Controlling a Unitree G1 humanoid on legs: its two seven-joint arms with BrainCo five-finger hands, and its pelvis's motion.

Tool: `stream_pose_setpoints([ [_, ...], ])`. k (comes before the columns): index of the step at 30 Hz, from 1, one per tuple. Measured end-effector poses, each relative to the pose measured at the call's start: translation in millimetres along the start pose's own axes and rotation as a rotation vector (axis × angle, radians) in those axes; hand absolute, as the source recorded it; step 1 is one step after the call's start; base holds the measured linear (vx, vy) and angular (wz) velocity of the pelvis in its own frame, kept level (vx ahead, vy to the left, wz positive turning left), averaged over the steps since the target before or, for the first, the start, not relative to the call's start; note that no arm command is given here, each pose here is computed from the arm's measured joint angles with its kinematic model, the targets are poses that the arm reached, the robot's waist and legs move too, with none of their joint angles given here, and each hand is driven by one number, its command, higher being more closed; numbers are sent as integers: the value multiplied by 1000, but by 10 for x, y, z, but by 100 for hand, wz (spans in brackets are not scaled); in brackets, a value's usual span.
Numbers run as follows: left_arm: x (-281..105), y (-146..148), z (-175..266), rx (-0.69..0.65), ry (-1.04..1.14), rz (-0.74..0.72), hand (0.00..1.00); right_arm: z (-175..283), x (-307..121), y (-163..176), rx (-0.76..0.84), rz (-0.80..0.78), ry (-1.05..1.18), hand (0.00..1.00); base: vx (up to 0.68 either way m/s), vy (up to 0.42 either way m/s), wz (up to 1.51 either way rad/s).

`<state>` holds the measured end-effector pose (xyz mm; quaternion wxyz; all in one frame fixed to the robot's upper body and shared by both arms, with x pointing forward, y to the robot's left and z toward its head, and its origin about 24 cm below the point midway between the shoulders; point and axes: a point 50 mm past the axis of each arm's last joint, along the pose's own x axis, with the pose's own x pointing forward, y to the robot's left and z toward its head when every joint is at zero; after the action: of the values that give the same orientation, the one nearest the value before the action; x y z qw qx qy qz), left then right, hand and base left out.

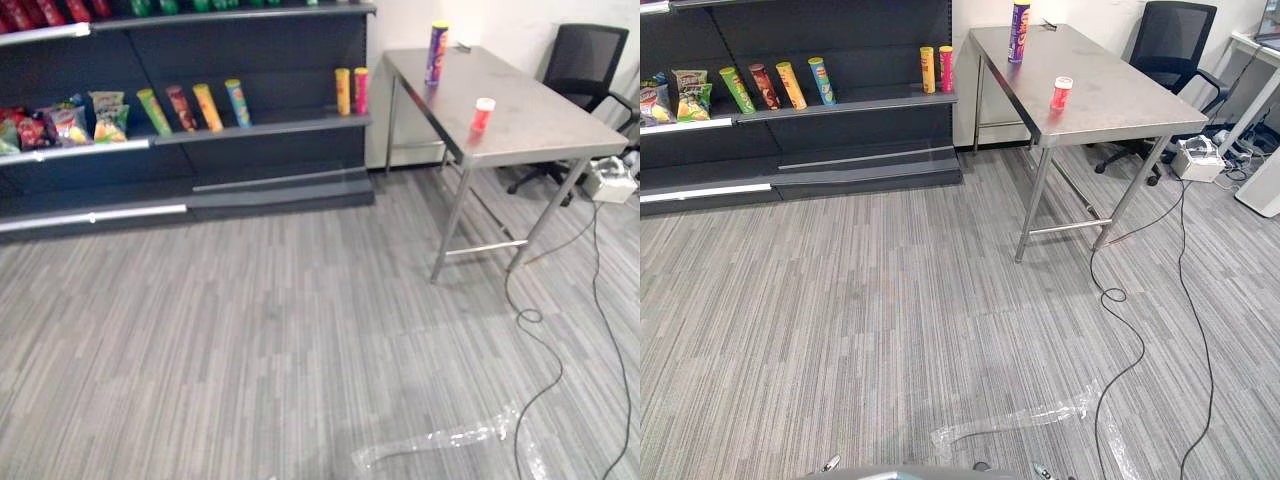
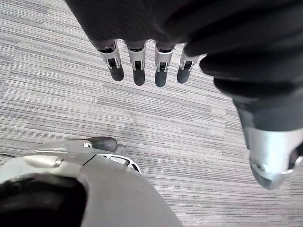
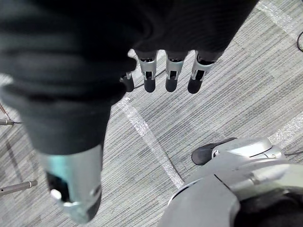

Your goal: Put the gum and the chips on the shelf.

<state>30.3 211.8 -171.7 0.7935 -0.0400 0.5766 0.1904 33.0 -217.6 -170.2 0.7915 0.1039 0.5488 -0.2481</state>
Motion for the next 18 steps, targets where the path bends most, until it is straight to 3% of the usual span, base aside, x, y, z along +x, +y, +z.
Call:
stream_pose_setpoints([
  [18,21,-20,104,3,-25,-2,0,113,25,57,90,41,-25,0,4,-25,1],
])
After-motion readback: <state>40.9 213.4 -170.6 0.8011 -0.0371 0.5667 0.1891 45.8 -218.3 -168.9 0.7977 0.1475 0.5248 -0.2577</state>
